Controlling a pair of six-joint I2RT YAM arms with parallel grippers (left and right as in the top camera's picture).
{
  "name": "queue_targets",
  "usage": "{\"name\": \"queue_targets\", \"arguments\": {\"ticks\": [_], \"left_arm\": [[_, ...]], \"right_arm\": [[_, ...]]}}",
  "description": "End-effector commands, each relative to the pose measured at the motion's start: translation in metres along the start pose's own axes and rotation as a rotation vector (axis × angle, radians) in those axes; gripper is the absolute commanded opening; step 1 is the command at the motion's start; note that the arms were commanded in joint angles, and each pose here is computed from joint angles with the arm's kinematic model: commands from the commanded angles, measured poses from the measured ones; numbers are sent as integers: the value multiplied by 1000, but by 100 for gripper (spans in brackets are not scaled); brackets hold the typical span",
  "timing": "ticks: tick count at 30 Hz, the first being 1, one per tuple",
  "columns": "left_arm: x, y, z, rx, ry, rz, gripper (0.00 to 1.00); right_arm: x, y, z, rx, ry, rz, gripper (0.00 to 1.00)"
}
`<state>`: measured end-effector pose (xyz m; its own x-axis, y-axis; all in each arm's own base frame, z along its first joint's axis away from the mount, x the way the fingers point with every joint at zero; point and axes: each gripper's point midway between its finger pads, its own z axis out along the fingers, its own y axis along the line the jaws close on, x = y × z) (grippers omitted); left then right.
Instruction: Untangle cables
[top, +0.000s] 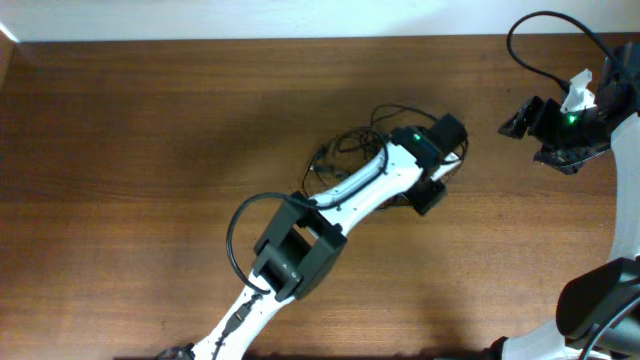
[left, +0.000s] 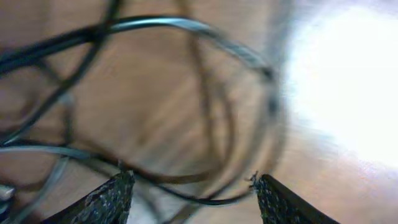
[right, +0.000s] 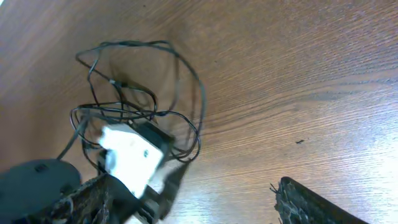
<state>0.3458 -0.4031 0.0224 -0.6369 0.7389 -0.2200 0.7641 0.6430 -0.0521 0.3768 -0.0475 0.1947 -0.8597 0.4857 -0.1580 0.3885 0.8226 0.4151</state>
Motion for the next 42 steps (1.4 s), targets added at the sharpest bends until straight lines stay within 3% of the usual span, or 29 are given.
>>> {"name": "queue_targets", "arguments": {"ticks": [1,6,14,15,19,21,24,34,35,36,38,40,42], "left_arm": [[-9,-23,-10,66,-20,110,66],[-39,0,-63,49,-114,73,71],[-56,54,-57,-98,-177,2,75],[-58,59,-59,-98,-190,-51,74],[-54,78,-60,-61,-208,-568,79],[-60,78,-61,-47,-237,-652,75],[-68,102,-65,-141,-315,-762,73],[-56,116,-11,-168,-247,-778,59],[-57,120,-12,-181,-258,-780,54],[-57,123,-12,-198,-265,-781,41],[-57,125,-13,-200,-266,-785,0],[-57,125,-32,-202,-269,-764,0],[-68,119,-85,-196,-317,-569,0]], "right_arm": [[0,-1,3,11,7,-21,85],[0,-1,3,11,5,-22,85],[-1,-4,3,33,0,-22,85],[-1,-4,3,32,0,-22,85],[-1,-5,3,35,-1,-22,85],[-1,-5,3,36,0,-22,85],[-1,-5,3,36,0,-22,85],[-1,-5,3,35,-1,-22,85],[-1,-5,3,35,-1,-22,85],[-1,-5,3,35,-1,-22,85],[-1,-5,3,36,0,-22,85],[-1,-5,3,35,-1,-22,85],[-1,-5,3,35,0,-22,85]]}}
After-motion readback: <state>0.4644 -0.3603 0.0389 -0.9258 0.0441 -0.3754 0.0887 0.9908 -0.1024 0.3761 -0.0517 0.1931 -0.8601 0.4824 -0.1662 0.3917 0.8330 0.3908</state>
